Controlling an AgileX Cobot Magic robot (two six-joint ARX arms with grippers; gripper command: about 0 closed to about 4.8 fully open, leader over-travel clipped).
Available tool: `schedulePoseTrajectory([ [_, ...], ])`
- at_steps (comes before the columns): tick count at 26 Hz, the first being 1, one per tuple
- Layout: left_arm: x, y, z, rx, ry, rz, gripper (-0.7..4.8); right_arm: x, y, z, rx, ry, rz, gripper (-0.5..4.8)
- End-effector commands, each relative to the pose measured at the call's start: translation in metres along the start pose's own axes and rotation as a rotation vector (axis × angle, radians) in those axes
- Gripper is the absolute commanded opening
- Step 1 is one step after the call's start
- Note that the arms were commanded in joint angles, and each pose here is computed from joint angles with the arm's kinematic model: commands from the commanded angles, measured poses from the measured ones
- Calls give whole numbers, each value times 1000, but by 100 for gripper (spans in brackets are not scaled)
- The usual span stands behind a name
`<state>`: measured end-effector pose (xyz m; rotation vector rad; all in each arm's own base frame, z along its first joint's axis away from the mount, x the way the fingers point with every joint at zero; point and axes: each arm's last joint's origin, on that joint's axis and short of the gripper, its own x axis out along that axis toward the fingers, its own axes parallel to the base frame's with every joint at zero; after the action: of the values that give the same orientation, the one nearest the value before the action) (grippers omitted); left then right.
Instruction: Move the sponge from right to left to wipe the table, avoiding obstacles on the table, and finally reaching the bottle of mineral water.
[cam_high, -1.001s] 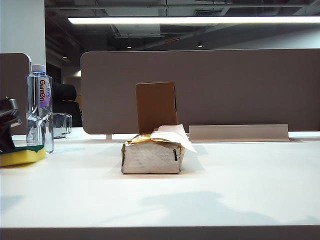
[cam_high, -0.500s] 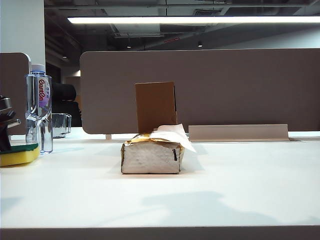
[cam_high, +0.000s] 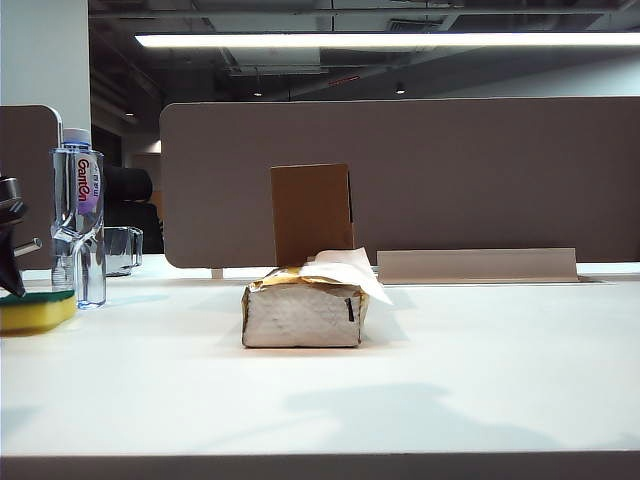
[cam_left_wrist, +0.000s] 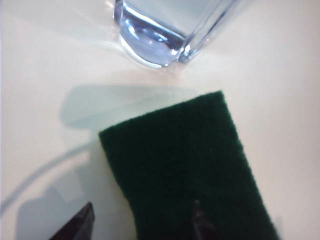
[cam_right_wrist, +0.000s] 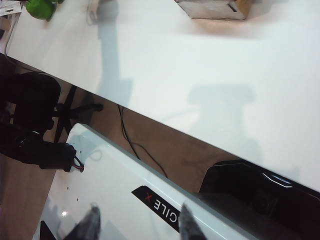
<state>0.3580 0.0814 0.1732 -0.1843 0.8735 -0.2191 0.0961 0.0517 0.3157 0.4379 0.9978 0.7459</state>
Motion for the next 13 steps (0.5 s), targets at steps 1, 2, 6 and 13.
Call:
schedulePoseTrajectory([
  [1, -6, -2, 4, 12, -22, -4, 315, -1, 1, 1, -14, -6, 9, 206],
  [2, -7, -2, 5, 13, -24, -4, 323, -1, 1, 1, -14, -6, 9, 206],
  [6, -16, -6, 7, 10, -24, -4, 323, -1, 1, 1, -15, -7, 9, 206],
  [13, -52, -21, 20, 49, -106, 8, 323, -1, 1, 1, -38, -9, 7, 206],
])
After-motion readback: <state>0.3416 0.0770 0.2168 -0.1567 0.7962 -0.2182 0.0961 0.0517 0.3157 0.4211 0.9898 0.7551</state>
